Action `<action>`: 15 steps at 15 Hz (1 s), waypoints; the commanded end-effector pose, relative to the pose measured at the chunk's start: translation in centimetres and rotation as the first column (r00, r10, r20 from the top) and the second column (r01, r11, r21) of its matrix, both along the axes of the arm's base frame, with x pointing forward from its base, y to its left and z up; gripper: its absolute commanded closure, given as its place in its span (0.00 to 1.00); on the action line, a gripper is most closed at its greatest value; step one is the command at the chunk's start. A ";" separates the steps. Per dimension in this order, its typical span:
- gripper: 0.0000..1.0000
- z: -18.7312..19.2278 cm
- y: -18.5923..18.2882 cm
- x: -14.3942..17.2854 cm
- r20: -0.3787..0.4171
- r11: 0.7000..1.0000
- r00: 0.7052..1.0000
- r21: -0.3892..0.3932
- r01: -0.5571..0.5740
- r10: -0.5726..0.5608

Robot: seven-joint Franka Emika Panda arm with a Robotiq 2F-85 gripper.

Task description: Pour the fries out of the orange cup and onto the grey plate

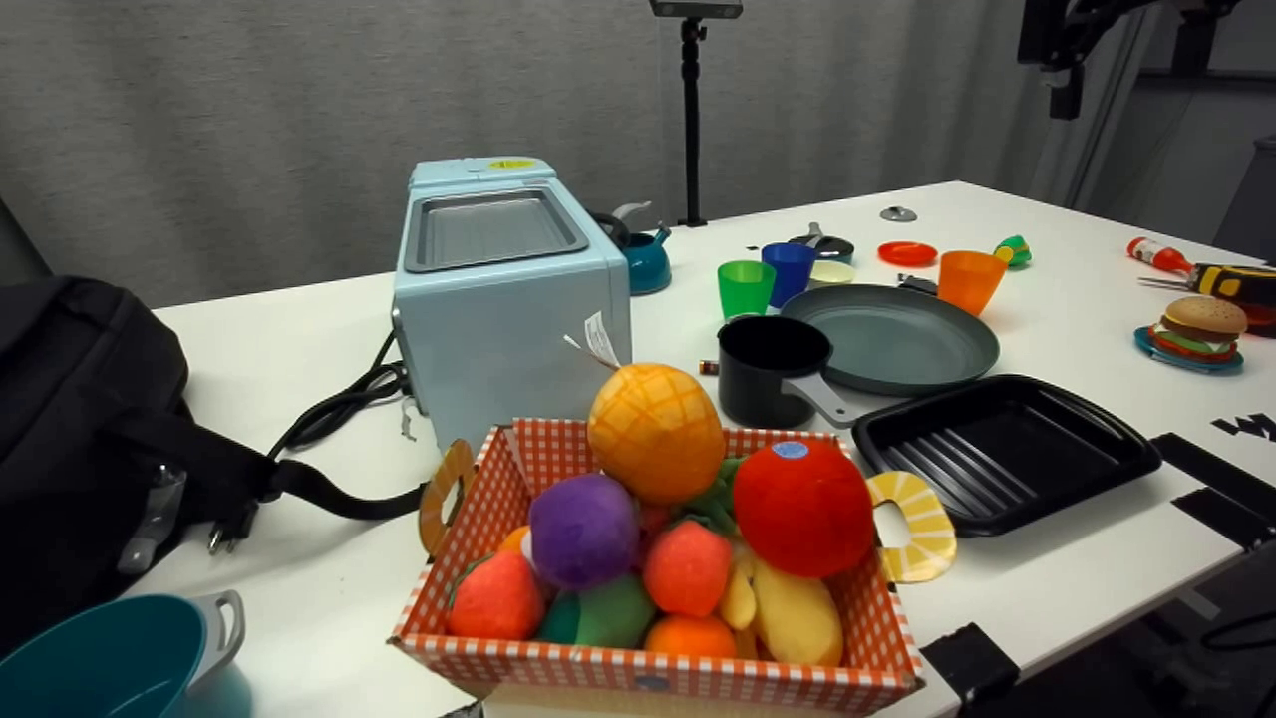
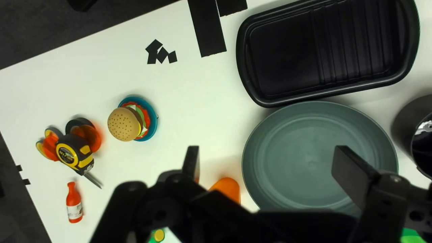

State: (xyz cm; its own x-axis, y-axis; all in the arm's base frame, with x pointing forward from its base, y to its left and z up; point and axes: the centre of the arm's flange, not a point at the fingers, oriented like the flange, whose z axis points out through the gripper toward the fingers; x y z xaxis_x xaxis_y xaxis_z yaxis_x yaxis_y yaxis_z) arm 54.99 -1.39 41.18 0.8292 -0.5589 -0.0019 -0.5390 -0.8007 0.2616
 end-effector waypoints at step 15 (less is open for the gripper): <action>0.00 -6.1 -2.2 9.9 -0.007 0.994 0.994 -0.027 0.106 -0.107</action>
